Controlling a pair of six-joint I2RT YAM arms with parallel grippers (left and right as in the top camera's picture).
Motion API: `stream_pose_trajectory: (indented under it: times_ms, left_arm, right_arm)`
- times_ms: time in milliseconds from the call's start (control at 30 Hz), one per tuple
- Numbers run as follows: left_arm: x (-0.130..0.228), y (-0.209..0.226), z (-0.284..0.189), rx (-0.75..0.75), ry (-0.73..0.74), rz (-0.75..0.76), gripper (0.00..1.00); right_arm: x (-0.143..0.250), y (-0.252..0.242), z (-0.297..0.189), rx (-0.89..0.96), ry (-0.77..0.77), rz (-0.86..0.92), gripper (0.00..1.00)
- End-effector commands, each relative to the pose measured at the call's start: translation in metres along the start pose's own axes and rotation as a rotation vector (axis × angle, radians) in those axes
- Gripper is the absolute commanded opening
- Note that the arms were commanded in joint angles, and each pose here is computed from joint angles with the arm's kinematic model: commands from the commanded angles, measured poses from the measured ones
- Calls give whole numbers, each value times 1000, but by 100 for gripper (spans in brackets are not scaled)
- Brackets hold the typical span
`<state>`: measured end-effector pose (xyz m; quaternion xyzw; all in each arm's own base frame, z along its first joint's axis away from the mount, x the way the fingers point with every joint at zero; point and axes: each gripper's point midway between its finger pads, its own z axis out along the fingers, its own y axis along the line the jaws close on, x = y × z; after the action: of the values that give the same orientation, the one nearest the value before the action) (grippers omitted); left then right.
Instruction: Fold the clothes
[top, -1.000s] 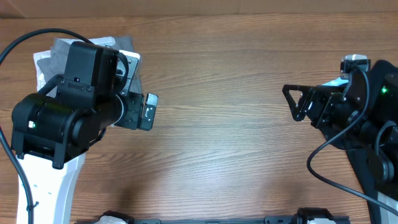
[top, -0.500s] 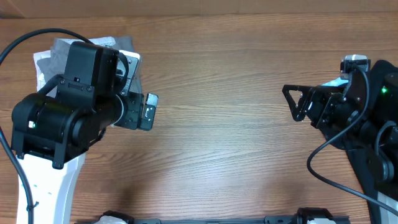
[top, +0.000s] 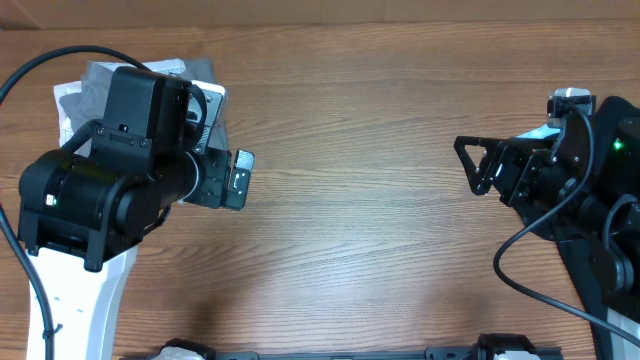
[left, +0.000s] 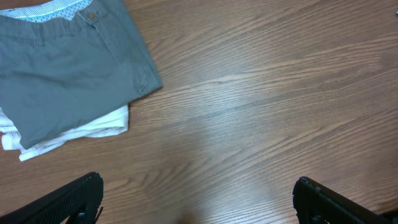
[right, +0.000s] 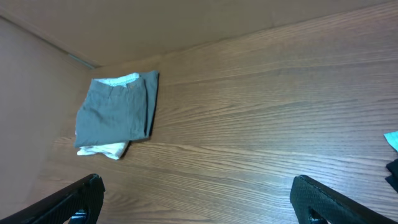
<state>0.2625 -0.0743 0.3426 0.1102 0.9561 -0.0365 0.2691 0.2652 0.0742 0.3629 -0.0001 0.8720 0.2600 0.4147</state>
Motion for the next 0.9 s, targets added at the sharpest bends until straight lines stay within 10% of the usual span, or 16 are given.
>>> stream_pose_trajectory:
  times_ms: [0,867]
  left_arm:
    - [-2,0,-1,-9,-7,-9,100]
    - [-2,0,-1,-9,-7,-9,100]
  right_arm:
    - [-1,4,-6,-10,-13,-7,100]
    - [8,-22,-52,239,-119,-117,100]
